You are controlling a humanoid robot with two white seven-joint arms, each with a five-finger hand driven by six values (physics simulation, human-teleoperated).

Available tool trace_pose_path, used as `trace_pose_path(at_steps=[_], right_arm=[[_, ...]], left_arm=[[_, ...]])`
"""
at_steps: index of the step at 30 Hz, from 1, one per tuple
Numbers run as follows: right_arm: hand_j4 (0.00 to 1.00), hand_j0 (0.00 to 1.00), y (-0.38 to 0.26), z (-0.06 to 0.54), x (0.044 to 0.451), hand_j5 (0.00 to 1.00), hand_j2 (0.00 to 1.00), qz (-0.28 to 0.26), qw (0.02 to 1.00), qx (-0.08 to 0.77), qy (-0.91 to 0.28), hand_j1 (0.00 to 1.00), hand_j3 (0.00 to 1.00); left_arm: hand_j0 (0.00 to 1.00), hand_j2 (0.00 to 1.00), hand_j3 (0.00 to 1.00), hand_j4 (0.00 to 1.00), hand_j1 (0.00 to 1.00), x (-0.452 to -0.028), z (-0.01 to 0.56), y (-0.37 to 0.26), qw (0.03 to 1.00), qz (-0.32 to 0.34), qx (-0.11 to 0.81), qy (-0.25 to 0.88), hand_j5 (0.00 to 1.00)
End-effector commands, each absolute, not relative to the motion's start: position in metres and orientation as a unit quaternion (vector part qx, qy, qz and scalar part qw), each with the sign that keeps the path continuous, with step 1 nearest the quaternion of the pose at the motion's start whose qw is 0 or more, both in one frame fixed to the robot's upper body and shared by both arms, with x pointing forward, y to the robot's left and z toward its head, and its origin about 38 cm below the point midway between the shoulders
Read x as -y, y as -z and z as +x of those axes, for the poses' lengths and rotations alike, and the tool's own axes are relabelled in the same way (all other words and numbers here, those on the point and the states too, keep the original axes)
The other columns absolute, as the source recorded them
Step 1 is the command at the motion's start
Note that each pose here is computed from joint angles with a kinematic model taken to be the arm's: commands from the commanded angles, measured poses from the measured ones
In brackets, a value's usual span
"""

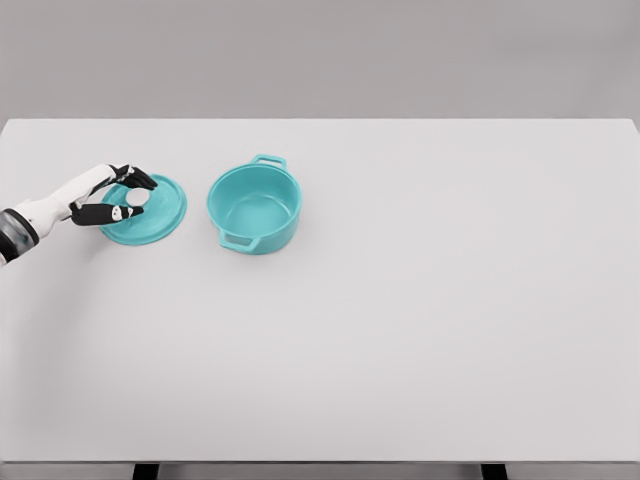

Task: Cover the pot with left arm

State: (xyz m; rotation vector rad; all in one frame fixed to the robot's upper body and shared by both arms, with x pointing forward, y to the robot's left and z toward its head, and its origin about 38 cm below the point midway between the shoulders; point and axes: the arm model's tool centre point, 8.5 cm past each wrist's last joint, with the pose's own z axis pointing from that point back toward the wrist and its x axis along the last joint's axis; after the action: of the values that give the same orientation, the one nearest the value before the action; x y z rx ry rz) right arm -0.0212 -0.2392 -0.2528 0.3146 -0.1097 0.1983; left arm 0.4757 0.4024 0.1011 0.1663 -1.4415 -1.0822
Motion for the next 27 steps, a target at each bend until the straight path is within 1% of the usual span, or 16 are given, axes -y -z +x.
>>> trace_pose_path(at_steps=[1, 9, 17, 22, 27], right_arm=[[1.0, 1.0, 0.253, -0.021, 0.239, 1.0, 1.0, 0.157, 0.981, 0.055, -0.099, 1.0, 1.0], [1.0, 1.0, 0.253, -0.021, 0.239, 1.0, 1.0, 0.157, 0.981, 0.055, -0.099, 1.0, 1.0], [1.0, 1.0, 0.253, -0.021, 0.239, 1.0, 1.0, 0.157, 0.981, 0.055, -0.099, 1.0, 1.0], [1.0, 1.0, 0.253, -0.021, 0.239, 1.0, 1.0, 0.157, 0.981, 0.055, -0.099, 1.0, 1.0], [1.0, 1.0, 0.253, -0.021, 0.239, 1.0, 1.0, 0.157, 0.981, 0.055, -0.099, 1.0, 1.0]], left_arm=[[0.48, 0.48, 0.48, 0.48, 0.48, -0.403, 0.475, -0.1, 0.618, 0.073, 0.624, 0.473, 0.48], [0.44, 0.44, 0.44, 0.44, 0.44, -0.399, 0.476, -0.102, 0.614, 0.069, 0.626, 0.476, 0.44], [0.44, 0.44, 0.44, 0.44, 0.44, -0.389, 0.478, -0.111, 0.594, 0.061, 0.637, 0.486, 0.44], [0.45, 0.45, 0.45, 0.45, 0.45, -0.39, 0.482, -0.118, 0.59, 0.065, 0.641, 0.486, 0.45], [0.45, 0.45, 0.45, 0.45, 0.45, -0.376, 0.484, -0.13, 0.568, 0.054, 0.654, 0.497, 0.45]])
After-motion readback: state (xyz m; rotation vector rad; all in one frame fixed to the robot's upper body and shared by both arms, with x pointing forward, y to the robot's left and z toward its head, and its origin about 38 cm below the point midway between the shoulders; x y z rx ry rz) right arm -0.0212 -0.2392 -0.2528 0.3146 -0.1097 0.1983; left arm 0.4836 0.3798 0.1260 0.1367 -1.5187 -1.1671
